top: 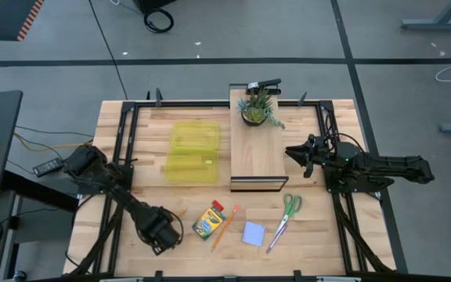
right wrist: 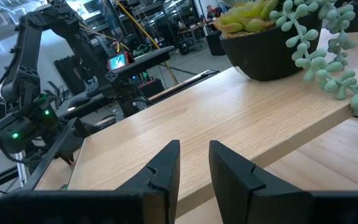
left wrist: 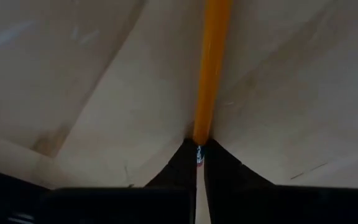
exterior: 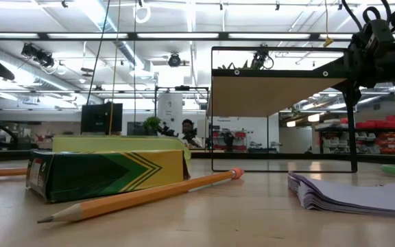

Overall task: Pack school essentials
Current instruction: Put the left pencil into the supply box, then put the bottom left pencil into the supply box

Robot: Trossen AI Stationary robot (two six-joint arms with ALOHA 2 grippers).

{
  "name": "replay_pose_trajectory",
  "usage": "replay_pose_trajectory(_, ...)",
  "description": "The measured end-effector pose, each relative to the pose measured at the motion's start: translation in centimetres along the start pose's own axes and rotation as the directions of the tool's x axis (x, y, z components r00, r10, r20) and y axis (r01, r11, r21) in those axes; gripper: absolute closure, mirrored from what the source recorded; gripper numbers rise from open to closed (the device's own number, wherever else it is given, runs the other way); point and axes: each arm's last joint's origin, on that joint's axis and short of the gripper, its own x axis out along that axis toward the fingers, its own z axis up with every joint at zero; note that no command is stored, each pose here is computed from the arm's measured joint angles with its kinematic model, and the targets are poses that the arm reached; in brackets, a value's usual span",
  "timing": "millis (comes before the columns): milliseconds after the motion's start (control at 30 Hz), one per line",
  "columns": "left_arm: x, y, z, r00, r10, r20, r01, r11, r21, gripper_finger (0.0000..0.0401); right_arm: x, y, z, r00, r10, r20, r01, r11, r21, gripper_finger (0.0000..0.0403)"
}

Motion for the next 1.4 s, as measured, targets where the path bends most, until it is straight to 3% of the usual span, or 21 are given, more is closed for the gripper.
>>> replay_pose_trajectory(800, -1.9, -0.2, -0.6, 0.974, 0.171, 0.152, -0.169, 0.985, -0.027, 0.0399, 0.0, 0.0, 0.0, 1.000, 0.000, 0.000, 0.000, 1.000, 0.000, 0.0310)
replay_pose_trajectory(1400, -3.1, -0.1, -0.9, 0.972, 0.145, 0.183, -0.153, 0.988, 0.031, 0.0400, 0.0, 0.0, 0.0, 1.000, 0.000, 0.000, 0.000, 1.000, 0.000, 0.0310)
